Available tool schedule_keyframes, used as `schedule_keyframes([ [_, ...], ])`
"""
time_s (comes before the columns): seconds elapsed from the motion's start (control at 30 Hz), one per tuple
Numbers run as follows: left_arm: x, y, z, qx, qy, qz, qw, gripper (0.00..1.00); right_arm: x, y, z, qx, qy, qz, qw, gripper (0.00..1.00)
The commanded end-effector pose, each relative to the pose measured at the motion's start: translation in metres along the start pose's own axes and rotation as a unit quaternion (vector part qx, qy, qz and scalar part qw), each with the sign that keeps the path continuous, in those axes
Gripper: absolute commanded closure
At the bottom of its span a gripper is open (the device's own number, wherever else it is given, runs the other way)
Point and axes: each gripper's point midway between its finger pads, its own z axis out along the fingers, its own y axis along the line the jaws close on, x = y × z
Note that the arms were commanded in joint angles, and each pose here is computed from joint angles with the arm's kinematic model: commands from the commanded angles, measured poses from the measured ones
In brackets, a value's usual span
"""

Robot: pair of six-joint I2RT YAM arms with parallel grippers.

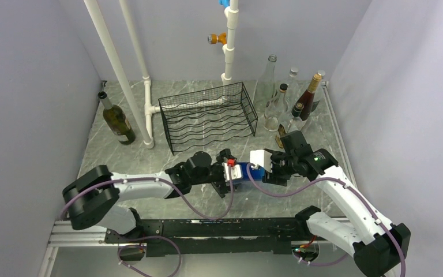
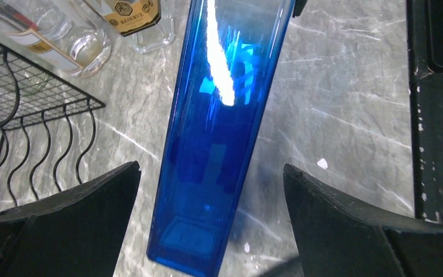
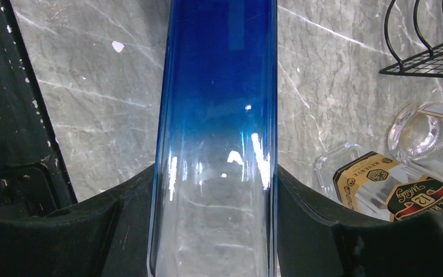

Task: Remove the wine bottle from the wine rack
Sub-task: Pick up the wine bottle from the wine rack.

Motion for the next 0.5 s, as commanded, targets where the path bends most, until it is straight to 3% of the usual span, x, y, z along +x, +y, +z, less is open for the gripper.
schedule_keyframes([
  [0.0, -0.046, 0.007, 0.017, -0.008, -0.111, 0.023, 0.994, 0.01, -0.028, -0.013, -0.012, 0.031, -0.056, -0.044, 0.997, 1.00],
  [0.47, -0.041, -0.021, 0.057, 0.072, -0.148, -0.034, 0.986, 0.01, -0.036, -0.014, -0.013, 0.029, -0.074, -0.057, 0.995, 1.00],
])
